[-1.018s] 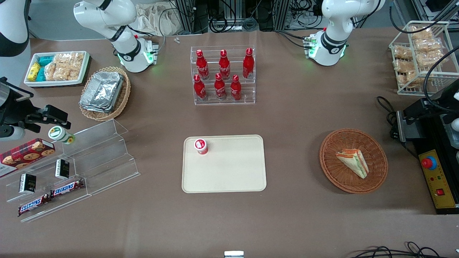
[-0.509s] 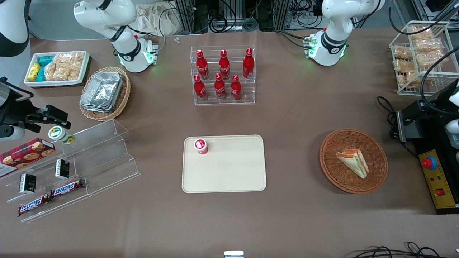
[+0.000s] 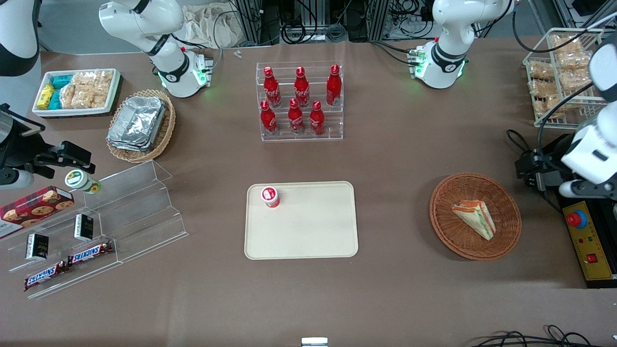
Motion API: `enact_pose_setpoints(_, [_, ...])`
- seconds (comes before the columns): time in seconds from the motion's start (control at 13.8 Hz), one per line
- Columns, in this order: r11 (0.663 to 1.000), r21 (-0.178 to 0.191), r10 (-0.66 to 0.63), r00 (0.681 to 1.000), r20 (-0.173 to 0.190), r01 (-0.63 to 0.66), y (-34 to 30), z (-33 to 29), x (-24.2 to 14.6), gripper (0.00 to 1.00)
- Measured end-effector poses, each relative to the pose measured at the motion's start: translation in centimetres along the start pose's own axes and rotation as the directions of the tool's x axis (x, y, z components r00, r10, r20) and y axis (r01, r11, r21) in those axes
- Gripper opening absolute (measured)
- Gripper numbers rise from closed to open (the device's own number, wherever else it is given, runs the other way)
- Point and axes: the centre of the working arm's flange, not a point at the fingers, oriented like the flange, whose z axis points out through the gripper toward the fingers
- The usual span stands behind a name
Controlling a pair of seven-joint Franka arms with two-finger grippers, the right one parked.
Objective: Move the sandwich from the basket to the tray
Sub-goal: 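Move the left gripper over the wicker basket above the sandwich, then lower the open left gripper onto the wrapped sandwich in the basket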
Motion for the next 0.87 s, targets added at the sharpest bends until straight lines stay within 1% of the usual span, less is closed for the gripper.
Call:
enact_pose_setpoints(0.22, [0.995, 0.001, -0.097, 0.995, 0.018, 0.097, 0.1, 3.5, -0.2, 1.0])
enact_pose_setpoints(0.29, [0.993, 0.0, -0.121, 0.992, 0.017, 0.121, 0.1, 4.4, -0.1, 1.0])
enact_pose_setpoints(0.36, [0.99, -0.002, -0.138, 0.99, 0.011, 0.138, 0.1, 5.6, 0.1, 1.0])
enact_pose_setpoints(0.51, [0.984, -0.011, -0.178, 0.984, -0.011, 0.178, 0.0, 8.9, 0.3, 1.0])
enact_pose_setpoints(0.58, [0.974, -0.015, -0.228, 0.974, -0.012, 0.228, -0.2, 10.8, 0.3, 1.0])
enact_pose_setpoints(0.73, [0.937, -0.022, -0.349, 0.937, -0.002, 0.349, -0.1, 14.3, 0.6, 1.0])
enact_pose_setpoints(0.87, [0.905, -0.031, -0.425, 0.905, 0.003, 0.425, 0.0, 16.8, 1.3, 1.0])
